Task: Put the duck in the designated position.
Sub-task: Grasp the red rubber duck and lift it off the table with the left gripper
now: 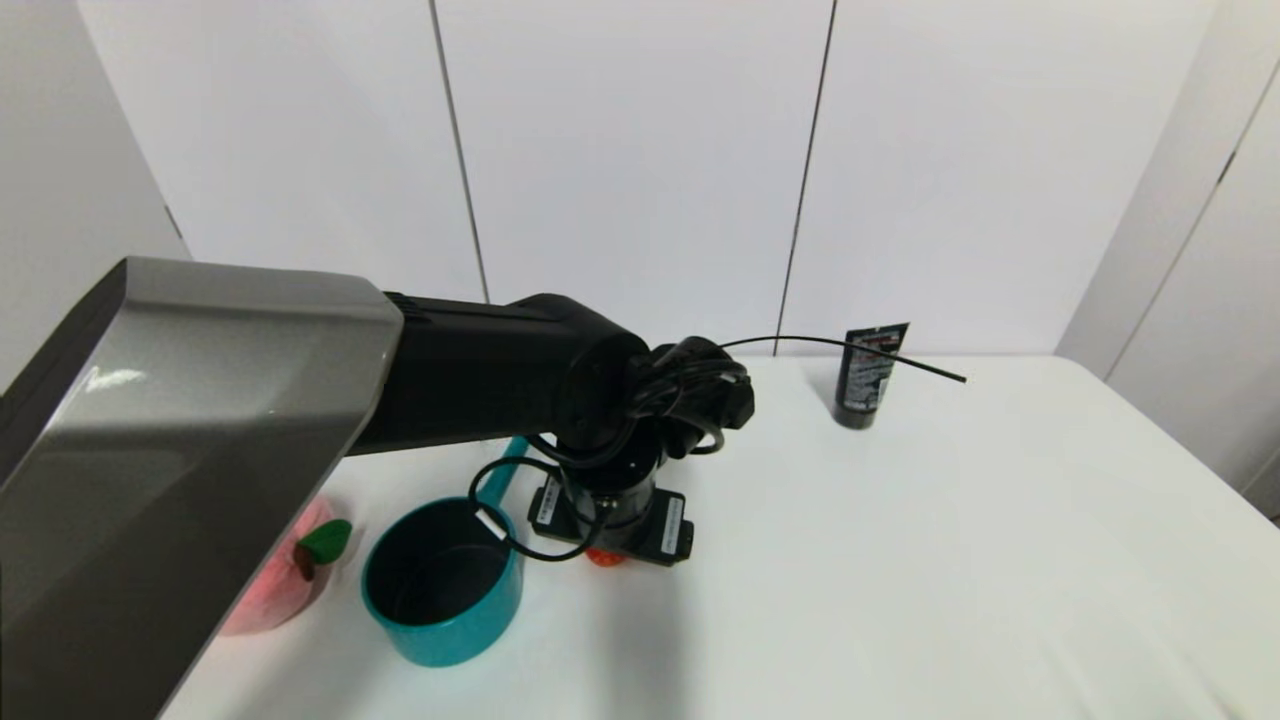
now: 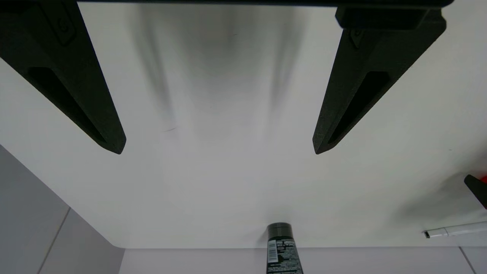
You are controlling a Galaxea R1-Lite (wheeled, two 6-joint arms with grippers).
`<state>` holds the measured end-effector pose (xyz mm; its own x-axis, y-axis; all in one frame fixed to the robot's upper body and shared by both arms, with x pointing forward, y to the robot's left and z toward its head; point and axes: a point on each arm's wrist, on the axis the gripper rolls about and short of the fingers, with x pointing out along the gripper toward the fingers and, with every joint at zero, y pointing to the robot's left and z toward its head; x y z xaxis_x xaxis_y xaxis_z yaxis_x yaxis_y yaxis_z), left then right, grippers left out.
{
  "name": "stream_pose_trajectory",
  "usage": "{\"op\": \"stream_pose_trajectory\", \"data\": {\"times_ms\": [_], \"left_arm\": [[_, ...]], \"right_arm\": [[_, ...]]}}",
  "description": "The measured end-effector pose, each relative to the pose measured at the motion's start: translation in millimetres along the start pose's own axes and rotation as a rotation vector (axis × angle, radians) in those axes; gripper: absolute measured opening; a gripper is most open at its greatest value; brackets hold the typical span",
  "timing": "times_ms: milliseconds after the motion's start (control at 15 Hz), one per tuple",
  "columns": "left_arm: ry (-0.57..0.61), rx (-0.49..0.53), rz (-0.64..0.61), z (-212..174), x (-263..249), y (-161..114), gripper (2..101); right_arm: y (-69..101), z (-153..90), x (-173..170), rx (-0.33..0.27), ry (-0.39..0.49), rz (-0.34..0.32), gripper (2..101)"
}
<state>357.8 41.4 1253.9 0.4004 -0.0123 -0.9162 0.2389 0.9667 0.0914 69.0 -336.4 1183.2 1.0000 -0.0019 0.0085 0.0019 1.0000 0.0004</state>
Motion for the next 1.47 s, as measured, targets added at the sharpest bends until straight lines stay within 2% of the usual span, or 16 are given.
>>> {"op": "stream_pose_trajectory", "data": {"times_ms": [667, 733, 800, 1000, 1133, 1467], "left_arm": [[0.007, -0.011, -0.005, 2.3, 1.9, 3.3, 97.9], [0.009, -0.012, -0.005, 1.9, 2.3, 3.1, 93.7], [0.013, -0.012, -0.009, 1.8, 2.7, 2.9, 82.9], [0.017, -0.013, -0.021, 2.1, 2.4, 2.5, 58.7], [0.015, -0.016, -0.022, 2.6, 1.8, 2.7, 47.5], [0.011, -0.023, -0.022, 4.2, 0.1, 6.0, 38.5]], "right_arm": [[0.0, 0.0, 0.0, 0.000, 0.000, 0.000, 97.3], [0.0, 0.0, 0.0, 0.000, 0.000, 0.000, 97.3], [0.0, 0.0, 0.0, 0.000, 0.000, 0.000, 97.3], [0.0, 0.0, 0.0, 0.000, 0.000, 0.000, 97.3], [0.0, 0.0, 0.0, 0.000, 0.000, 0.000, 97.3], [0.0, 0.0, 0.0, 0.000, 0.000, 0.000, 97.3]]}}
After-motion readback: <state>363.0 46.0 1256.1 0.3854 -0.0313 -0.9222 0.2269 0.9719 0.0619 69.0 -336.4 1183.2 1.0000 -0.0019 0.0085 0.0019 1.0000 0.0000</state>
